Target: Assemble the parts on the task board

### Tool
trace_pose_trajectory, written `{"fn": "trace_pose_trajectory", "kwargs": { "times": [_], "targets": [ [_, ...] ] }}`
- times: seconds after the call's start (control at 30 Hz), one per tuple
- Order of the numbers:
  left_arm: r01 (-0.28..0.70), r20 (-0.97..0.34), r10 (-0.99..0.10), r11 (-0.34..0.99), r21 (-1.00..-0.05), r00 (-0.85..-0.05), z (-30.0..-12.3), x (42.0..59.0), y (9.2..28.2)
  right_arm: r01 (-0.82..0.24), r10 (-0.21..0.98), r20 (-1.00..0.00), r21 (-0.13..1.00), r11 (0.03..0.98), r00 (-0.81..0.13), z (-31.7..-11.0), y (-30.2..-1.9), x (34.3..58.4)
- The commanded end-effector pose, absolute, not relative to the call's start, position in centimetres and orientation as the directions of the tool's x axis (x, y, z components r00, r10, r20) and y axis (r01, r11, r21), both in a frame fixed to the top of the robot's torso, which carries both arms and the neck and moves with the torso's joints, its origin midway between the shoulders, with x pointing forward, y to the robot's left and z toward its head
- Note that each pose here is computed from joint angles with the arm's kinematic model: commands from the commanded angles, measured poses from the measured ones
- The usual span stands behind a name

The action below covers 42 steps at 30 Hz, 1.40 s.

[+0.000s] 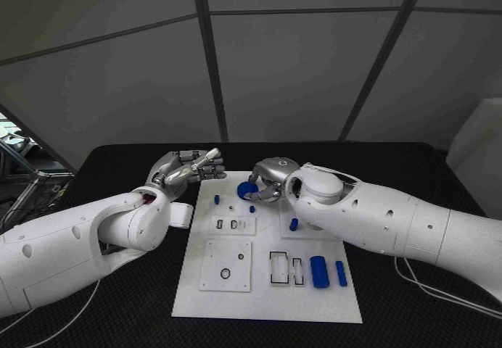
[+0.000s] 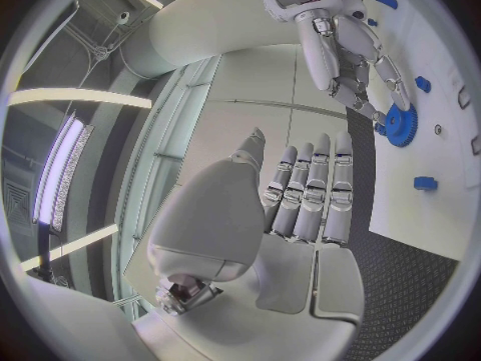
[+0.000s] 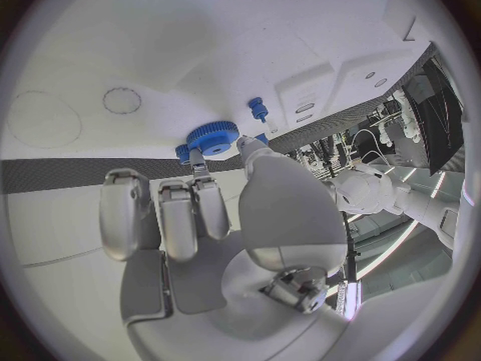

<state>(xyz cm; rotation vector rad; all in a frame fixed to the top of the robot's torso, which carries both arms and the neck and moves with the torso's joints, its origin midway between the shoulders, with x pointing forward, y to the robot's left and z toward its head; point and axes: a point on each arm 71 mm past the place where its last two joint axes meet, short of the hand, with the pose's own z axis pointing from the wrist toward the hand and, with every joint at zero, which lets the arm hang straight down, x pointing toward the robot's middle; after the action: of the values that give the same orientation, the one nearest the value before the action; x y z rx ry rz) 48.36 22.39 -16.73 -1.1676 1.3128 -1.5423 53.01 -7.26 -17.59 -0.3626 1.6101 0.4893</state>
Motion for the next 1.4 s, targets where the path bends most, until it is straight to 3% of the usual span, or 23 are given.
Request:
{"fn": "trace_pose_trajectory", "kwargs": {
  "times": [0.03, 0.27, 0.63, 0.9, 1.4],
  "targets": [
    [0.001, 0.157, -0.946, -0.164, -0.986, -0.283, -16.6, 48.3, 22.3, -0.526, 0.121, -0.991, 0.131, 0.840, -0.054, -16.9, -7.3, 52.6],
    [0.003, 0.155, -0.948, -0.162, -0.987, -0.278, -16.6, 48.4, 22.6, -0.545, 0.285, -0.958, 0.232, 0.805, 0.014, -15.4, -10.9, 51.2],
    [0.012, 0.157, -0.947, -0.167, -0.986, -0.282, -16.6, 48.4, 22.6, -0.476, 0.428, -0.900, 0.413, 0.777, -0.082, -14.5, -19.7, 49.4],
    [0.010, 0.163, -0.942, -0.173, -0.985, -0.294, -16.8, 48.6, 22.1, -0.443, 0.433, -0.895, 0.433, 0.785, -0.108, -14.8, -24.2, 49.5],
    [0.003, 0.168, -0.939, -0.177, -0.984, -0.299, -17.2, 48.7, 21.7, -0.401, 0.399, -0.907, 0.419, 0.815, -0.137, -16.7, -26.4, 51.2]
  ]
}}
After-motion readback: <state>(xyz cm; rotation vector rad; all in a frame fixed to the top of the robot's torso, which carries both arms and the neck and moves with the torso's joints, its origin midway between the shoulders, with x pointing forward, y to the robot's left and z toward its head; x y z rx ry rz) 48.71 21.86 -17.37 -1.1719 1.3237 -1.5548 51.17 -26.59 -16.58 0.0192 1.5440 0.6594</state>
